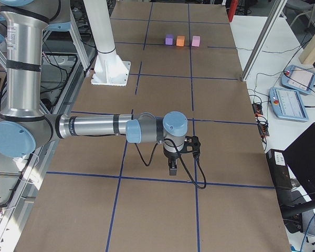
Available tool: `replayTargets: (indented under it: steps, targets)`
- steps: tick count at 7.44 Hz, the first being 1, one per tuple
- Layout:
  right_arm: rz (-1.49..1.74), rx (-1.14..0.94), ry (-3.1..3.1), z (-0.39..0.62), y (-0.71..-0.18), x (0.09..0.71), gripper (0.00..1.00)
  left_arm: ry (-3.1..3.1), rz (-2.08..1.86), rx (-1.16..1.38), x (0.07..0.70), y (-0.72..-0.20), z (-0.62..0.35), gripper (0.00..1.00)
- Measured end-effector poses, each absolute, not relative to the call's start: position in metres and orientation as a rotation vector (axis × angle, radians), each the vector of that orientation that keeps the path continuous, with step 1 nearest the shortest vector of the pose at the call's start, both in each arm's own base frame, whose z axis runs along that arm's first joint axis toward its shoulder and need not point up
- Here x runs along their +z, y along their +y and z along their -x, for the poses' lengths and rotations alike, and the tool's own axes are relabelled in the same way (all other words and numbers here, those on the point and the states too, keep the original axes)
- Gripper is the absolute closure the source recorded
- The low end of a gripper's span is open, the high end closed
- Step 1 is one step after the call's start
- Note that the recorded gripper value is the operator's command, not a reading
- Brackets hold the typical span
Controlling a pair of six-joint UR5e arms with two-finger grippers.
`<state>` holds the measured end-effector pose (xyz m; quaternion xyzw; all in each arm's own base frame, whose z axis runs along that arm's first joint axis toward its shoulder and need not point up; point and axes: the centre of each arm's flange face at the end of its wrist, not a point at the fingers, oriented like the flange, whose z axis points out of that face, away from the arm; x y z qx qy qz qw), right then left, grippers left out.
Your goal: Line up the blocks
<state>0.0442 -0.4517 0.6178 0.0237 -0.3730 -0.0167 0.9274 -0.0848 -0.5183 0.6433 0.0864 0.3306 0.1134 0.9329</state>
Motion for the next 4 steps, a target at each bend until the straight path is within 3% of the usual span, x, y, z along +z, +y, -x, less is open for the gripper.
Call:
replayTargets:
  steps: [4]
  targets:
    - [-0.049, -0.034, -0.765, -0.0442, -0.4517, 0.6177, 0.00, 0.671, -0.184, 0.235, 0.6398, -0.5203, 0.0850, 0.00]
